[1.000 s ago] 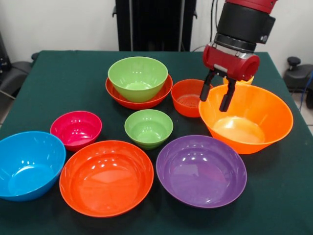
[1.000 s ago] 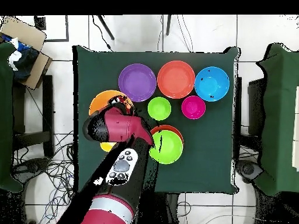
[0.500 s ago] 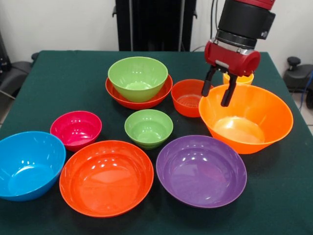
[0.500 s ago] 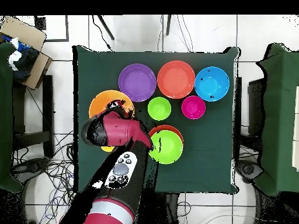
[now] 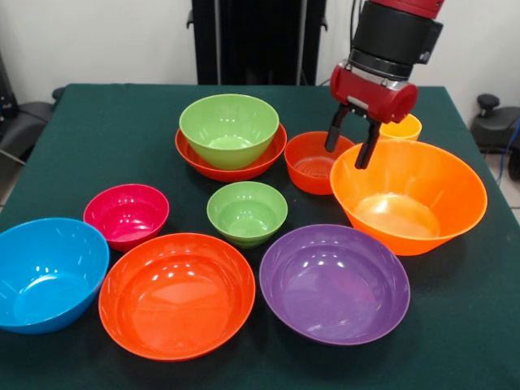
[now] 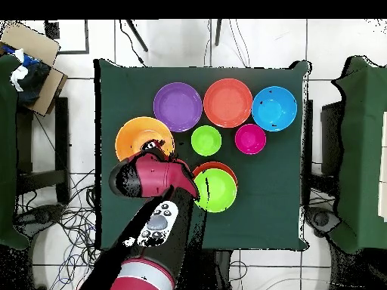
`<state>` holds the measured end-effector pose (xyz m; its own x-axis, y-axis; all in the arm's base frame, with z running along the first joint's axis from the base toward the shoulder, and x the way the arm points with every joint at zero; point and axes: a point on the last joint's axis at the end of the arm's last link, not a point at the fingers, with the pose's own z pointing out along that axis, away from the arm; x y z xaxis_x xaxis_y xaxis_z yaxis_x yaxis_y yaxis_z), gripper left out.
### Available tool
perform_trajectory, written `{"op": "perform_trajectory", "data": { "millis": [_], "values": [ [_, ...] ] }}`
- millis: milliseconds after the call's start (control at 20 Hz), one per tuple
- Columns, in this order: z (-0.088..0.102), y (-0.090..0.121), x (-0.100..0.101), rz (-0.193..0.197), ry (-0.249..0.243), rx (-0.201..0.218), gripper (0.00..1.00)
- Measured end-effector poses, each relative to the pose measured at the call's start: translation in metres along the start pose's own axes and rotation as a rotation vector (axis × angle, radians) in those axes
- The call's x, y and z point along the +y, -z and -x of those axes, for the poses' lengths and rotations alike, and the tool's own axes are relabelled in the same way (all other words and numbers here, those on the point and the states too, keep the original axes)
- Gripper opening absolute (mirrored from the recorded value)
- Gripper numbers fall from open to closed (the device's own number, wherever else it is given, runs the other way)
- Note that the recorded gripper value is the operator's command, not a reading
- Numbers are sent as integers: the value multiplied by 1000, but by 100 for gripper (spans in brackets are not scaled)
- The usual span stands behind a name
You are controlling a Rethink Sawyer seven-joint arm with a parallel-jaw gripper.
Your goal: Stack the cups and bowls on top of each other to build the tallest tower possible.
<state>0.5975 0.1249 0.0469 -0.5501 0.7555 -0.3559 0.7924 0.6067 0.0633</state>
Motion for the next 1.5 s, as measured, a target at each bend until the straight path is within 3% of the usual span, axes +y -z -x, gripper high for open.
{"op": "perform_trajectory", "data": {
  "millis": [750,1500],
  "values": [
    [-6,-7,-7,-17,10,8,100],
    [-52,-64,-30,-45,87,4,100]
  ]
}}
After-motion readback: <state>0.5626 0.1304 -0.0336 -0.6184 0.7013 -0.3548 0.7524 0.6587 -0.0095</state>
